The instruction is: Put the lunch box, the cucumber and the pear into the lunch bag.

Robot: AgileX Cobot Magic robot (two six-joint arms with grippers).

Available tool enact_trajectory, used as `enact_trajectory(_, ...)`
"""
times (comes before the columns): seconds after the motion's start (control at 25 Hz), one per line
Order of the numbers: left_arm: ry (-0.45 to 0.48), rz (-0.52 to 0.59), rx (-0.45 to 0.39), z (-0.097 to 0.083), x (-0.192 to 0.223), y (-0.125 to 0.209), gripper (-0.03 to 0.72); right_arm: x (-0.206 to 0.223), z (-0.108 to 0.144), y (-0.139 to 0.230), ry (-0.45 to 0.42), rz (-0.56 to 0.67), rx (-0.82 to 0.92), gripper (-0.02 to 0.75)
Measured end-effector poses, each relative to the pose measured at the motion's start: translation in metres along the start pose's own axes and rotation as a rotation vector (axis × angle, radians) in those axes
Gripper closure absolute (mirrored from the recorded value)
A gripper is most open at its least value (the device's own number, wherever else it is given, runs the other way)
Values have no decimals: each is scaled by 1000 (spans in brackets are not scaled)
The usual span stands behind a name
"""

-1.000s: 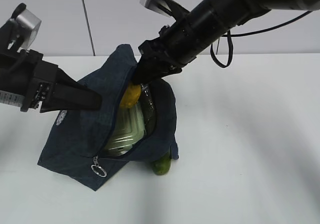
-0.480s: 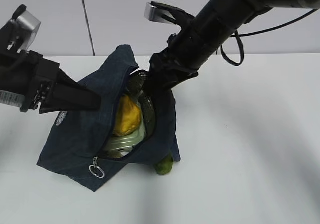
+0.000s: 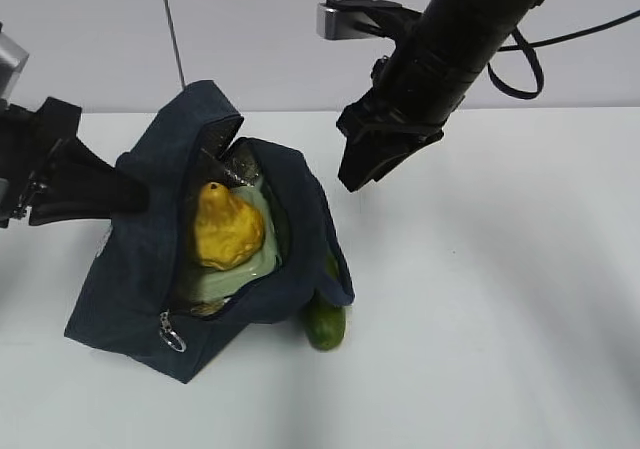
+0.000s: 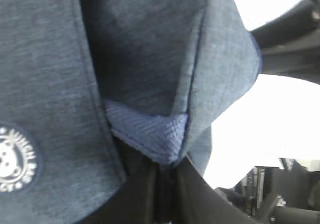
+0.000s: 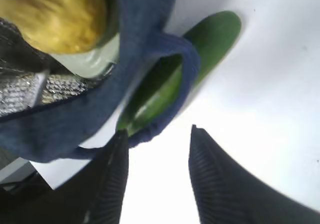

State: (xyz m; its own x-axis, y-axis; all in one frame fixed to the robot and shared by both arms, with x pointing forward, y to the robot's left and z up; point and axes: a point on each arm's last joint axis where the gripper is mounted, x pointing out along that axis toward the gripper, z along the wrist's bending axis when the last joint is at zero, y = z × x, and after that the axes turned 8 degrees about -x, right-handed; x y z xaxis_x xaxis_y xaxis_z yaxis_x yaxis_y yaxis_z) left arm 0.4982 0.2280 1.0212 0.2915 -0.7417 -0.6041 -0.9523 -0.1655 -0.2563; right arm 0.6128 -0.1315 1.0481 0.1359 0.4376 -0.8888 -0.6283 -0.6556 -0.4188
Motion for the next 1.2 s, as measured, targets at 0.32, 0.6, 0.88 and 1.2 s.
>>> enact_trajectory(0.32, -130, 38, 31, 16, -5, 2, 687, -1, -1, 10, 14, 110, 32, 419)
enact_trajectory(0.6, -214, 22, 73, 23, -7, -1, 687, -1, 0, 10, 7, 104, 57, 419)
enact_trajectory(0.88, -298, 27, 107, 30, -9, -1, 687, 3, -1, 7, 10, 80, 168, 393)
enact_trajectory(1.2, -391, 9, 115, 38, -12, -3, 687, 43, 18, -3, 125, 148, 168, 333)
